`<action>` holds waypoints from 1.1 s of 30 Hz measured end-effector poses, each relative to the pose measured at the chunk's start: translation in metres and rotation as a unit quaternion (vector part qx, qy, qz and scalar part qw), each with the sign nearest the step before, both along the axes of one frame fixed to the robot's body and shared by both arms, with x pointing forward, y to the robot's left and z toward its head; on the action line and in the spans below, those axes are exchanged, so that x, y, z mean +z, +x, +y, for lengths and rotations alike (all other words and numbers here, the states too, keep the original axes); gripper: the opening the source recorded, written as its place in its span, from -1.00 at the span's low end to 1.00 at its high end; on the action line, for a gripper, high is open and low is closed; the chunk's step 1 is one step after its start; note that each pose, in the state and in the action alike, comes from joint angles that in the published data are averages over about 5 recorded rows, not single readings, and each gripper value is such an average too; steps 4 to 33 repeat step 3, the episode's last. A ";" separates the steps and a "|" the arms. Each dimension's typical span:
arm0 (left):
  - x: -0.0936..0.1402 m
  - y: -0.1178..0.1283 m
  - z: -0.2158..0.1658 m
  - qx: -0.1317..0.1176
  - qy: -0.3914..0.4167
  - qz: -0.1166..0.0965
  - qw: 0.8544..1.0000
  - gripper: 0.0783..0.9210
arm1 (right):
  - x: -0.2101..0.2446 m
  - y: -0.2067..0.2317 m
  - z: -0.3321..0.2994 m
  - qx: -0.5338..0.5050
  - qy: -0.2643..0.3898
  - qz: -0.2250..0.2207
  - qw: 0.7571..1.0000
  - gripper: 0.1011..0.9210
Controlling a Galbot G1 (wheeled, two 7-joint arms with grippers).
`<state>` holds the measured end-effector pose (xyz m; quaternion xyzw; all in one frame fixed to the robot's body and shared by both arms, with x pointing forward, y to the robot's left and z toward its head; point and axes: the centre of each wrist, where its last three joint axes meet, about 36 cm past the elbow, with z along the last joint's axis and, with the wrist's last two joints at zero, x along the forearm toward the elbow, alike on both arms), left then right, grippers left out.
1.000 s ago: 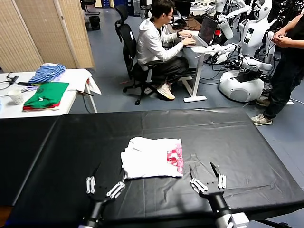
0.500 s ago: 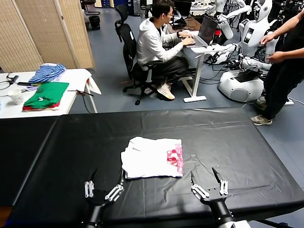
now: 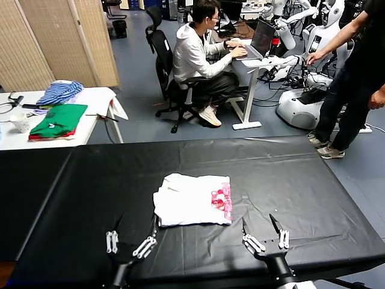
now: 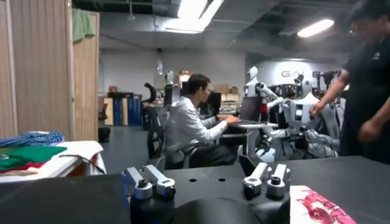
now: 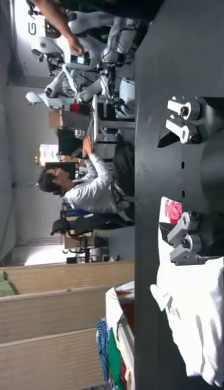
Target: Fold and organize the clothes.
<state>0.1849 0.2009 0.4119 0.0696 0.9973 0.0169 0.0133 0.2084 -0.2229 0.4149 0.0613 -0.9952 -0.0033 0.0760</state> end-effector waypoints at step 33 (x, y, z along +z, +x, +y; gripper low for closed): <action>-0.001 0.000 0.000 0.002 0.004 0.002 1.000 0.97 | -0.001 0.000 0.000 0.001 -0.001 0.001 1.000 0.97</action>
